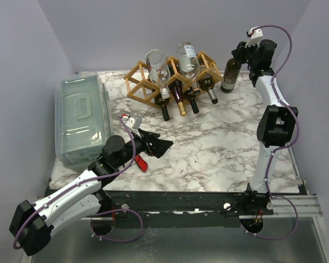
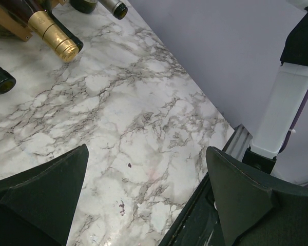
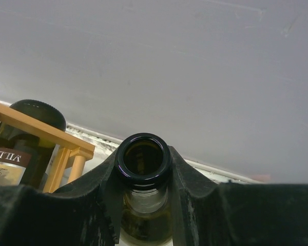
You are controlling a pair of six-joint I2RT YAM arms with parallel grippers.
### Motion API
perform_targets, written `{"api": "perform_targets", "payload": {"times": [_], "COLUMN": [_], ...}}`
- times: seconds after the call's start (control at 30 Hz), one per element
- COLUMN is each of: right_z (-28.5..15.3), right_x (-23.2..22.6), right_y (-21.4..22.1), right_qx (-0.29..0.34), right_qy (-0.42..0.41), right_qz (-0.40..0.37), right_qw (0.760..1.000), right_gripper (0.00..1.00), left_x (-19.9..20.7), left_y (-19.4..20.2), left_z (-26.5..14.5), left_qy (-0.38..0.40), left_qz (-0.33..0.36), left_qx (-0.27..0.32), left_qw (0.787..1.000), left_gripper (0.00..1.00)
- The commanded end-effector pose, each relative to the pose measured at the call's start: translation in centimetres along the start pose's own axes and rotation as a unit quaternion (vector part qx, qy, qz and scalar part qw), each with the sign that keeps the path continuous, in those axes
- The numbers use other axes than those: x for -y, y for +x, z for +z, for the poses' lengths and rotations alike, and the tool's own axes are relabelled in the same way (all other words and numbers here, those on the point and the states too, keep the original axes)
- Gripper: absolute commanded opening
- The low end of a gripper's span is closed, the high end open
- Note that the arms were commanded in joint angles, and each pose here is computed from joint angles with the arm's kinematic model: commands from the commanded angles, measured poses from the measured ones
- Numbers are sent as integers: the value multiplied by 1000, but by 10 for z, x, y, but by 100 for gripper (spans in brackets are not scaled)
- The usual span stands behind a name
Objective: Take the wine bottle off the wine rack
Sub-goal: Place the wine bottle at the center of the board.
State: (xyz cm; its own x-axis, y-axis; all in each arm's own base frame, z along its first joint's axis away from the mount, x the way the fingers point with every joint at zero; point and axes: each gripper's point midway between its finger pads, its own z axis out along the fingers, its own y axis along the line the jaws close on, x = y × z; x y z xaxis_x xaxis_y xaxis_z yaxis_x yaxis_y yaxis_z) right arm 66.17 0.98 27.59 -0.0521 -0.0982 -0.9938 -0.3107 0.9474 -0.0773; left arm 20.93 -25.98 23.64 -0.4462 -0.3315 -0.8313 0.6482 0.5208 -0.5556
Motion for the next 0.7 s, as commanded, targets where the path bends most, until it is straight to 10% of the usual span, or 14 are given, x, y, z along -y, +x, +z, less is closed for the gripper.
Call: {"api": "perform_targets", "payload": {"times": [0.0,0.67], "right_z": [3,-23], "right_x": [5,3], "right_y": [-33,-64], "right_qx": [48,64], "right_qy": [11,26], "right_qz": [-33,-46], "right_qw": [998,997], "right_gripper": [27,89], "left_x": [7,17], "left_y": [-12,-14], "left_z": [0,-10], "left_qy": [6,23], "left_qz": [2,-20], "left_qx": [10,15], "left_qw": [1000,999], "left_gripper": [99,99]}}
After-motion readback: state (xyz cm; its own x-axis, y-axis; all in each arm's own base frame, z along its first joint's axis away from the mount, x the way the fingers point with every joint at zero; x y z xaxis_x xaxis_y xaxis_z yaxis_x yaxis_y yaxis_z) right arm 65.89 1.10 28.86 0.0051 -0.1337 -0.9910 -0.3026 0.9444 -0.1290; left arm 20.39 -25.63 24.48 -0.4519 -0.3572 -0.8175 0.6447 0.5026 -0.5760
